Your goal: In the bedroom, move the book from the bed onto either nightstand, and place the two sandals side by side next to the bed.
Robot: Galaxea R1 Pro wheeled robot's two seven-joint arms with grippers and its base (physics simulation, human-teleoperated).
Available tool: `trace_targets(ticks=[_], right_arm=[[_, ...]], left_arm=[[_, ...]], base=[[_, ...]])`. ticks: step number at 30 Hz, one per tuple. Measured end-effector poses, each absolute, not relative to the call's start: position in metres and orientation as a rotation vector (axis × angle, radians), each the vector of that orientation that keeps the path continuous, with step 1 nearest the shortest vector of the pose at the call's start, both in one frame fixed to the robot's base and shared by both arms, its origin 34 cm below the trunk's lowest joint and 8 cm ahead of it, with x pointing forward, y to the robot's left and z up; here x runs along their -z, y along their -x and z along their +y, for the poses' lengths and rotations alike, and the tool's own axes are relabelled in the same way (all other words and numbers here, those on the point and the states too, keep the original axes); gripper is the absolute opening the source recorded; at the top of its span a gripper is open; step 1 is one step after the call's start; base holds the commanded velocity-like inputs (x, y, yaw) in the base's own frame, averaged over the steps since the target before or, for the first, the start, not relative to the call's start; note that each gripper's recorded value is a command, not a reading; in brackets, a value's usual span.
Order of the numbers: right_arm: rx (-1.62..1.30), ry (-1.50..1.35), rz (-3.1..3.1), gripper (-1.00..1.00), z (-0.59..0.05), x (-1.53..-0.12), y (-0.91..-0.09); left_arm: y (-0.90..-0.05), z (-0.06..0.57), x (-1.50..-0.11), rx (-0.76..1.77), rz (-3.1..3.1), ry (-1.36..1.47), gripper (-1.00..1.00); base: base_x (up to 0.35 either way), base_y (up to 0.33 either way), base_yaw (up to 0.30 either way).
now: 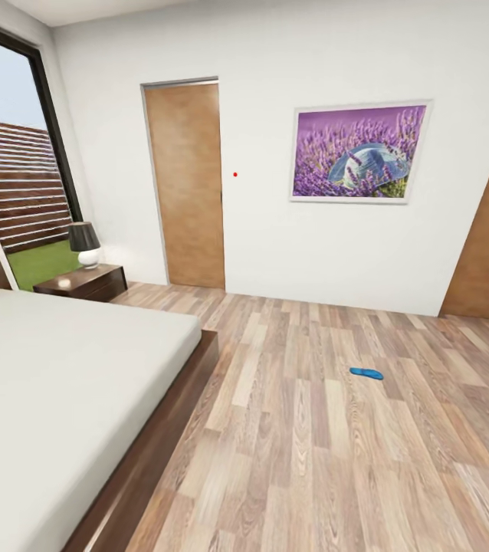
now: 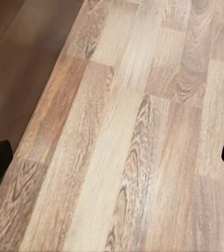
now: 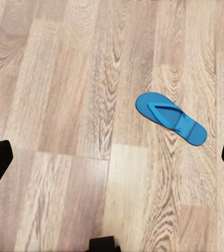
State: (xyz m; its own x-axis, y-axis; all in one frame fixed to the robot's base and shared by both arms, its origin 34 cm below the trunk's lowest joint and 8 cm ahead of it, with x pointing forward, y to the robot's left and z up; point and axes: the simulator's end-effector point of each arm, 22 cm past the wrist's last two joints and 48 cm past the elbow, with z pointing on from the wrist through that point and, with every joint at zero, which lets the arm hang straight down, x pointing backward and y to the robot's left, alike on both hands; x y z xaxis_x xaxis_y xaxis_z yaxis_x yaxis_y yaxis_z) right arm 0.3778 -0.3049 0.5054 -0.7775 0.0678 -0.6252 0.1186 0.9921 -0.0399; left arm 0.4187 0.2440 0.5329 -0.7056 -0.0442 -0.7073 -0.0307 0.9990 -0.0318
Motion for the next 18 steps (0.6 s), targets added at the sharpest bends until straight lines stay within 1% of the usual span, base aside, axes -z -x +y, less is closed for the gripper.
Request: trace_targets(ticks=[5, 11, 14, 18], right_arm=[[0.100, -0.128, 2.464, 1.00, -0.3046, -0.5055, -0.3777], [0.100, -0.128, 2.463, 1.00, -0.3046, -0.5056, -0.3778], [0.100, -0.128, 2.463, 1.00, -0.3046, -0.5056, -0.3778], [0.100, -0.129, 2.465, 1.00, -0.3047, -0.5052, -0.3775]], left_arm=[[-0.4186, 0.2439, -0.5330, 0.022, 2.354, 0.052, 1.00], [-0.4186, 0.2438, -0.5331, 0.023, 2.354, 0.052, 1.00], [-0.4186, 0.2436, -0.5330, 0.023, 2.355, 0.052, 1.00], [-0.4186, 0.2436, -0.5328, 0.023, 2.355, 0.052, 1.00]], base=[[0.231, 0.074, 0.001], [0.292, 0.107, 0.000], [0.272, 0.040, 0.000], [0.111, 0.011, 0.000]])
